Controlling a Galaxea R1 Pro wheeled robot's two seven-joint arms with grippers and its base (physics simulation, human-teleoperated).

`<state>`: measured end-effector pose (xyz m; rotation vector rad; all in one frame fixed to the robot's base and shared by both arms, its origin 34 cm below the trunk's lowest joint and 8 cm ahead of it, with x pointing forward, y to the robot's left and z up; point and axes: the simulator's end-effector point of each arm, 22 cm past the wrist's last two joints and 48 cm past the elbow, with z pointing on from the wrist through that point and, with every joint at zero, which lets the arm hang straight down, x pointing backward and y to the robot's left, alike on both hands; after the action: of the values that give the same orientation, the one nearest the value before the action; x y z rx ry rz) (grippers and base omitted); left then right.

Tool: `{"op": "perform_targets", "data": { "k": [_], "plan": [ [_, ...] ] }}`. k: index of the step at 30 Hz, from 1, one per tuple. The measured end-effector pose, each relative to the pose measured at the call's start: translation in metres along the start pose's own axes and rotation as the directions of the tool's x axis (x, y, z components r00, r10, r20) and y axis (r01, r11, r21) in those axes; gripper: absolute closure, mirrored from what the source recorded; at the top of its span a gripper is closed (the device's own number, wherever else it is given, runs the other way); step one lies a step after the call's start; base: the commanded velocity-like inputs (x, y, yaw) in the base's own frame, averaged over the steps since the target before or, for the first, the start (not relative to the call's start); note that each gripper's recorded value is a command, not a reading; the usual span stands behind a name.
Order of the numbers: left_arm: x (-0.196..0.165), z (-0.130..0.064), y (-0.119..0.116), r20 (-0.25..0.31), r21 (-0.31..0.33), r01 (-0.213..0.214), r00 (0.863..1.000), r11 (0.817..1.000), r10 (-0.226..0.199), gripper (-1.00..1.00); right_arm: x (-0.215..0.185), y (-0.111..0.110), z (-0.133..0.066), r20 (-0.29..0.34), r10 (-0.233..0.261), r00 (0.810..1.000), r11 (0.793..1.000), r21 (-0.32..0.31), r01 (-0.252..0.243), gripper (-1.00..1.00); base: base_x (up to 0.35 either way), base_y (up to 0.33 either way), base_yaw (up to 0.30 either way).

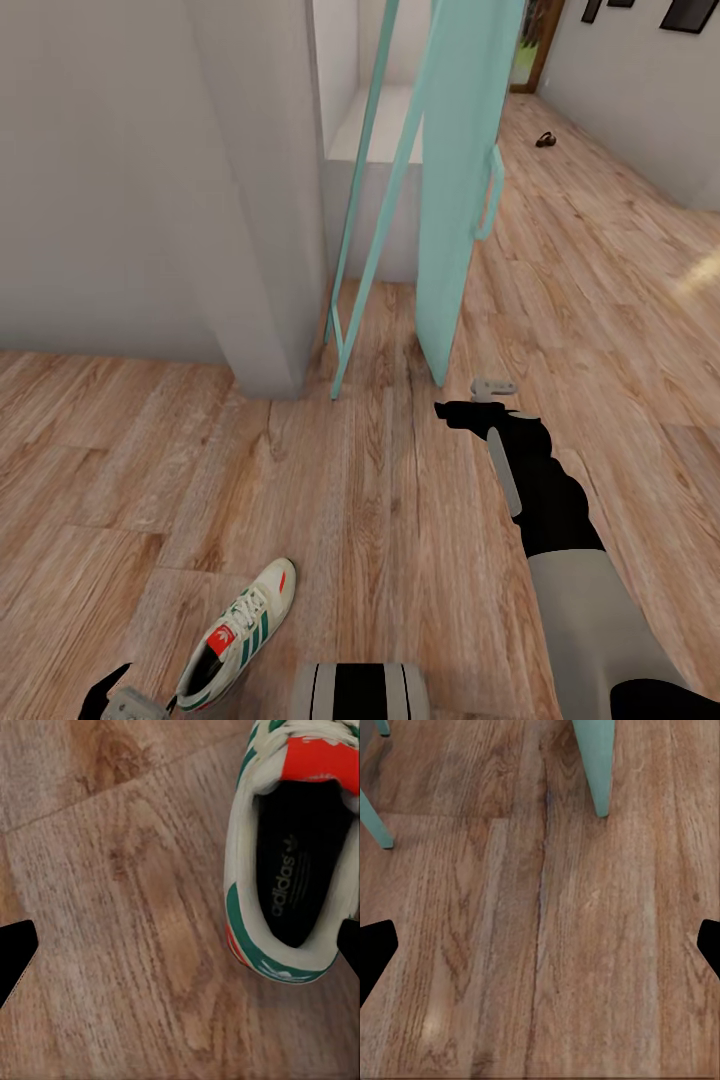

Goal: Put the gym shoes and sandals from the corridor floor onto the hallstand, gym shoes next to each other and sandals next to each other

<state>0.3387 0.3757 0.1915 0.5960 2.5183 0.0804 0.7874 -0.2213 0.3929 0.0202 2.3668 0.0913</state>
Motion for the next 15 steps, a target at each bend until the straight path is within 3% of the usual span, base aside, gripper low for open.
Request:
{"op": "perform_targets", "data": {
  "k": [8, 15],
  "plan": [
    [0.001, -0.001, 0.007, -0.002, -0.011, -0.002, 1.000, 1.000, 0.002, -1.00, 0.000, 0.000, 0.000, 0.000, -0.001, 1.000, 1.000, 0.000, 0.001, -1.00, 0.000, 0.000, 0.000],
    [0.012, 0.001, 0.001, -0.028, 0.004, -0.003, 1.000, 1.000, 0.003, -1.00, 0.017, -0.001, 0.012, -0.029, 0.002, 1.000, 1.000, 0.001, -0.002, -1.00, 0.000, 0.000, 0.000]
  ]
}}
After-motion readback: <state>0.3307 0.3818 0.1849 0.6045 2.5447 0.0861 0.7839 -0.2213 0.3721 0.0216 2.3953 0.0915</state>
